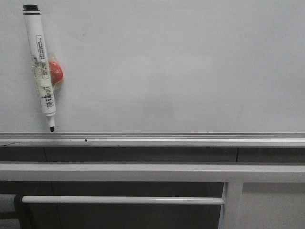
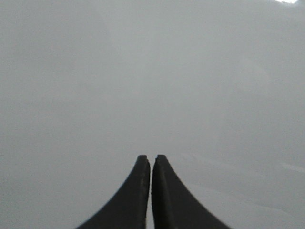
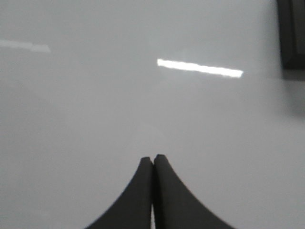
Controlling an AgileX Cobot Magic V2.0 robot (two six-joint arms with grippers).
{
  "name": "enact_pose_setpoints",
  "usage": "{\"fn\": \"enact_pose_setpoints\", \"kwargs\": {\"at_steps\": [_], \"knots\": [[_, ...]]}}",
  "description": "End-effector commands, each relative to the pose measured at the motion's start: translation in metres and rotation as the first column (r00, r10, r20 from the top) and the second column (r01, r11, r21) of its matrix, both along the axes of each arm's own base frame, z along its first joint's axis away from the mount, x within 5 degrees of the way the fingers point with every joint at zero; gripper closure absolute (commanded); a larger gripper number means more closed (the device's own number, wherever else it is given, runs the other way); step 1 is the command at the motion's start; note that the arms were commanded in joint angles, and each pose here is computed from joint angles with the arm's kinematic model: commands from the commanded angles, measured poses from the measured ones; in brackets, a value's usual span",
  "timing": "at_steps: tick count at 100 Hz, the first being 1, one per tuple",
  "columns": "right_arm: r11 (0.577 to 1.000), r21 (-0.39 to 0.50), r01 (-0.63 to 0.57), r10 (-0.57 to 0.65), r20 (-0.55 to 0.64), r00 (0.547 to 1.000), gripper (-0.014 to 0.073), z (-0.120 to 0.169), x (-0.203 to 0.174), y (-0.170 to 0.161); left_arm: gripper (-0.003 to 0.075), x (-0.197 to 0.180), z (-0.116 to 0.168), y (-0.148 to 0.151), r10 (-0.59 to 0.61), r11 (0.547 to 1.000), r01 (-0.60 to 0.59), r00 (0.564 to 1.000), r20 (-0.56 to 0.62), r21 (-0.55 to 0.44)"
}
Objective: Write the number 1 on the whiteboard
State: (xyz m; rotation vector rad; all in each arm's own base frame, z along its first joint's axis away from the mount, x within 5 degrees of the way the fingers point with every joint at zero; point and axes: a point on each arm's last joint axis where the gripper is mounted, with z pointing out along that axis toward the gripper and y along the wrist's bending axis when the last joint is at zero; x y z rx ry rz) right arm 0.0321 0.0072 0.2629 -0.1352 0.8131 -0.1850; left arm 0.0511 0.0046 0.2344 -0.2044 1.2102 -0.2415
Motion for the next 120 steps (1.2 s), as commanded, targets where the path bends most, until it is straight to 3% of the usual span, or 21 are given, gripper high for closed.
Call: {"fn": "enact_pose_setpoints", "kwargs": {"at_steps": [1, 7, 12, 19, 25, 35, 58, 65, 80, 89, 107, 120], "knots": [[0.997, 0.061, -0.038, 0.041, -0.058, 0.997, 0.0659, -0.002, 0.002, 0.0, 0.0741, -0.006, 0.01, 0.002, 0.01, 1.0, -0.007, 0.995, 0.097, -0.028], [0.993, 0.12, -0.002, 0.034, -0.265, 0.964, 0.0658, 0.001, 0.008, -0.004, 0.0741, -0.009, 0.023, 0.001, 0.001, 1.0, 0.0, 0.993, 0.117, -0.015], [0.976, 0.2, 0.085, 0.02, -0.471, 0.882, 0.0659, 0.002, 0.01, -0.011, 0.0741, -0.013, 0.038, -0.002, -0.014, 0.998, 0.007, 0.994, 0.104, 0.066], [0.96, 0.226, 0.166, 0.003, -0.602, 0.798, 0.0659, 0.016, 0.005, -0.016, 0.0741, -0.017, 0.06, -0.006, -0.022, 0.982, 0.017, 0.999, 0.024, 0.187], [0.941, 0.306, 0.145, 0.07, -0.596, 0.8, 0.0659, 0.034, 0.0, -0.014, 0.0741, -0.018, 0.074, -0.008, -0.033, 0.976, 0.048, 0.997, -0.076, 0.211], [0.891, 0.454, 0.029, 0.213, -0.474, 0.854, 0.0659, 0.065, -0.009, -0.008, 0.0741, -0.019, 0.097, -0.01, -0.061, 0.979, 0.088, 0.987, -0.145, 0.185], [0.891, 0.455, -0.008, 0.216, -0.409, 0.886, 0.0659, 0.078, -0.015, -0.007, 0.0741, -0.006, 0.107, -0.009, -0.053, 0.983, 0.07, 0.993, -0.103, 0.168], [0.886, 0.464, 0.016, 0.226, -0.463, 0.857, 0.0658, 0.074, -0.013, -0.007, 0.0741, -0.003, 0.111, -0.01, -0.066, 0.986, 0.082, 0.991, -0.117, 0.145], [0.878, 0.455, 0.146, 0.249, -0.697, 0.672, 0.0658, 0.073, 0.002, -0.007, 0.0741, 0.007, 0.119, -0.013, -0.116, 0.988, 0.134, 0.972, -0.203, 0.078], [0.876, 0.445, 0.184, 0.256, -0.753, 0.606, 0.0658, 0.084, 0.013, -0.008, 0.0741, 0.018, 0.122, -0.014, -0.118, 0.987, 0.14, 0.962, -0.245, 0.076], [0.874, 0.451, 0.183, 0.272, -0.765, 0.584, 0.0659, 0.091, 0.03, -0.008, 0.072, 0.031, 0.12, -0.015, -0.112, 0.988, 0.137, 0.953, -0.281, 0.074], [0.865, 0.469, 0.179, 0.295, -0.763, 0.575, 0.0659, 0.09, 0.032, -0.007, 0.0562, 0.034, 0.117, -0.015, -0.113, 0.986, 0.144, 0.943, -0.312, 0.079]]}}
